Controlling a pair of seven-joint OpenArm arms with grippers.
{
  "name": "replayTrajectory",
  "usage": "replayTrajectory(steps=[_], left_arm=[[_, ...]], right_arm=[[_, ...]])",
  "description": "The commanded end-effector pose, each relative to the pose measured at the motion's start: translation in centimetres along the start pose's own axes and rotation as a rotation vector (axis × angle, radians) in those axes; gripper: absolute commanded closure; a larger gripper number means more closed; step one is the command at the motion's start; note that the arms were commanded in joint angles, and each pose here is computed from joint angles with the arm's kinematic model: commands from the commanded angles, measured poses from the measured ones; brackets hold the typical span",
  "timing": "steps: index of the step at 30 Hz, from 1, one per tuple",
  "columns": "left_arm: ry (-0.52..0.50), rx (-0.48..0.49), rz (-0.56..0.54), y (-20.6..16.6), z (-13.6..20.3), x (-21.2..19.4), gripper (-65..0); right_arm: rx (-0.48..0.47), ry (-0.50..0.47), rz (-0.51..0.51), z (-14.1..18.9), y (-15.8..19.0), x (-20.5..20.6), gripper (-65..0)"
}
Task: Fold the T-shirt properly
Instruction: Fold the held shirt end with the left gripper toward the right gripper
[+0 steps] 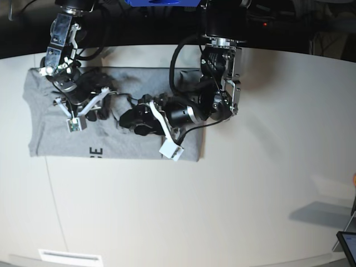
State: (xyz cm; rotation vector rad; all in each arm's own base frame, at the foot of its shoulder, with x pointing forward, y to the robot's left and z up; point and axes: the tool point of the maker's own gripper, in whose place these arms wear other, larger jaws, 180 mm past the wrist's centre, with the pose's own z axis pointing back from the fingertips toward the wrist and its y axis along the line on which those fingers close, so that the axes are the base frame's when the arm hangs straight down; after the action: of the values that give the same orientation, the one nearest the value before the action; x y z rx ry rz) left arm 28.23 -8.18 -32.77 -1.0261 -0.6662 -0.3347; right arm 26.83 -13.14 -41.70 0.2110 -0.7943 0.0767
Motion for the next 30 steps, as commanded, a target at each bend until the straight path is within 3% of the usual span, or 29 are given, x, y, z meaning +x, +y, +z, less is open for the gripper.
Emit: replayTrajectory(steps=[1,14,18,25,30], left_arm=[[-0.067,-0.056,-0.032,-1.5,-0.1,2.2,-31.7],[-0.171,-0.279,0.011,-5.9,0.2,5.6,-31.2],[-0.188,-0.284,0.017,-5.5,1.0,6.0,-31.1],[-0.065,-0.014,-0.178,-0.4,3.4,4.3,-31.1],[-0.054,0.134,-0.342,0.7,6.2,5.4,-30.9]], right_arm=[[-0.038,0.079,0.013,0.2,-0.9,-1.6,-18.6],[-0.039,0.079,0.013,0.2,-0.9,-1.7,-18.6],[-0.039,0.079,0.013,0.2,-0.9,-1.7,-18.6],[-0.037,0.079,0.016,0.3,-0.9,-1.7,-18.6],[-0.033,0.076,0.016,0.2,-0.7,-1.6,-18.6]])
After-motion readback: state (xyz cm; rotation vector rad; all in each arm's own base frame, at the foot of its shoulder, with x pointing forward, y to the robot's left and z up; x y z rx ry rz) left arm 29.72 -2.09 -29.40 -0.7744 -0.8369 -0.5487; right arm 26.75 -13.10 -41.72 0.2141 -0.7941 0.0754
